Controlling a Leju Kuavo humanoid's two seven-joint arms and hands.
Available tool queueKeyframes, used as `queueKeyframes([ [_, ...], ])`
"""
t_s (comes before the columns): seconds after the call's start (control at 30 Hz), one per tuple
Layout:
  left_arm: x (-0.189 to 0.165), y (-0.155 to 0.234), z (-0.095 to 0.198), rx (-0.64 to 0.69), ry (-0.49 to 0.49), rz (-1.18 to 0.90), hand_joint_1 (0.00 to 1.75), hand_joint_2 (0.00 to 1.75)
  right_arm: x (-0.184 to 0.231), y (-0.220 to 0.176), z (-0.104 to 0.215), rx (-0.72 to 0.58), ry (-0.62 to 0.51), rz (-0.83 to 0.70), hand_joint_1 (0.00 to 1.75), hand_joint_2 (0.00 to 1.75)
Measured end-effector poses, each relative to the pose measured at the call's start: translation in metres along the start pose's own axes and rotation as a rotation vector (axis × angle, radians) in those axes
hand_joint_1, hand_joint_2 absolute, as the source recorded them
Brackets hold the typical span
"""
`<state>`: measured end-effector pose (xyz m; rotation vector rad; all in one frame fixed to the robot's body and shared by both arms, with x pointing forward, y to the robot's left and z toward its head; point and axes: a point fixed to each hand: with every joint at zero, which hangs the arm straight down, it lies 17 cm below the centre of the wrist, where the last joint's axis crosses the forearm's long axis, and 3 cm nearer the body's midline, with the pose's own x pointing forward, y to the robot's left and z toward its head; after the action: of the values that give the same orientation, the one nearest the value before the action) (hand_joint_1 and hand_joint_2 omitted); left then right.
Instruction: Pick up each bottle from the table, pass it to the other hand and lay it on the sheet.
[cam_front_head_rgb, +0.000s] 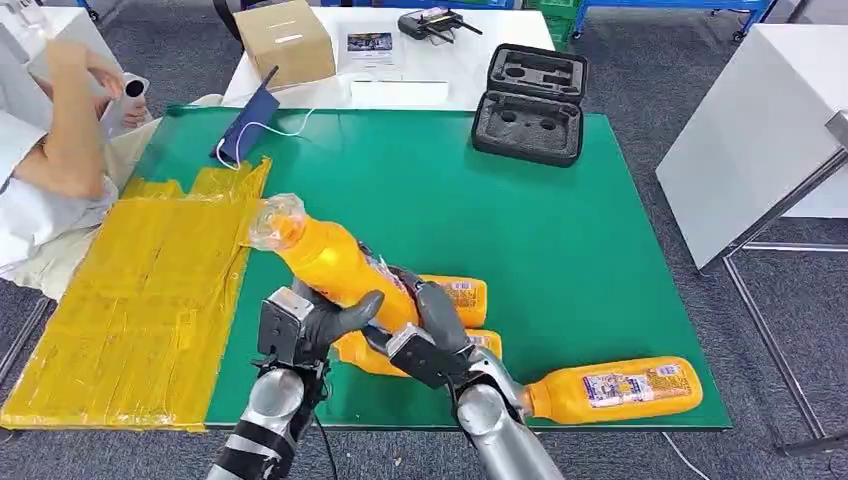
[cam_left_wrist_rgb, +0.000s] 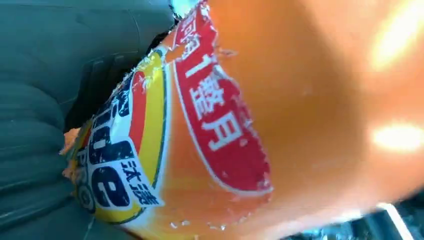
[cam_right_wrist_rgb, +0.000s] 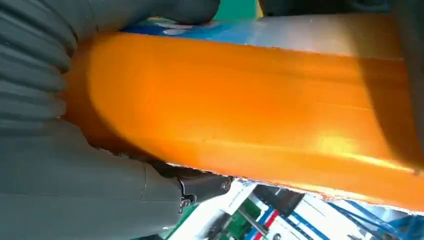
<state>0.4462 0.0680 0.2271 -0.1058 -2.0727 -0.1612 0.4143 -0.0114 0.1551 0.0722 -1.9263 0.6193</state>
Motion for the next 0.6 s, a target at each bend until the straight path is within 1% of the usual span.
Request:
queueKeyframes([
  [0.07,0.009,0.018,-0.006,0.06,-0.035,-0.071,1.75,1.75,0.004,-0.006,-0.002,-0.024,-0.012,-0.008,0.0,1.75],
  [0.1,0.015,0.035,-0.01,0.106,-0.058,-0.13,1.75,1.75,0.006,-0.011,-0.001,-0.044,-0.017,-0.008,0.0,1.75],
  [0.2,0.046,0.089,-0.028,0.239,-0.16,-0.371,1.75,1.75,0.016,-0.03,-0.002,-0.111,-0.045,0.026,0.0,1.75],
  [0.27,0.064,0.112,-0.039,0.278,-0.208,-0.455,1.75,1.75,0.025,-0.038,-0.005,-0.13,-0.065,0.025,0.0,1.75],
  [0.3,0.071,0.12,-0.042,0.297,-0.227,-0.493,1.75,1.75,0.028,-0.041,-0.006,-0.138,-0.071,0.02,0.0,0.0],
  [0.43,0.095,0.158,-0.058,0.401,-0.284,-0.727,1.75,1.75,0.043,-0.057,-0.008,-0.183,-0.114,-0.01,0.0,0.0],
  [0.5,0.107,0.181,-0.069,0.462,-0.31,-0.886,1.75,1.75,0.051,-0.067,-0.009,-0.21,-0.136,-0.024,0.0,0.0],
  [0.53,0.107,0.189,-0.073,0.476,-0.309,-0.973,1.75,1.75,0.055,-0.072,-0.009,-0.223,-0.145,-0.033,0.0,1.75],
  [0.6,0.101,0.199,-0.083,0.462,-0.298,-1.147,1.75,1.75,0.061,-0.081,-0.009,-0.249,-0.16,-0.049,0.0,1.75],
])
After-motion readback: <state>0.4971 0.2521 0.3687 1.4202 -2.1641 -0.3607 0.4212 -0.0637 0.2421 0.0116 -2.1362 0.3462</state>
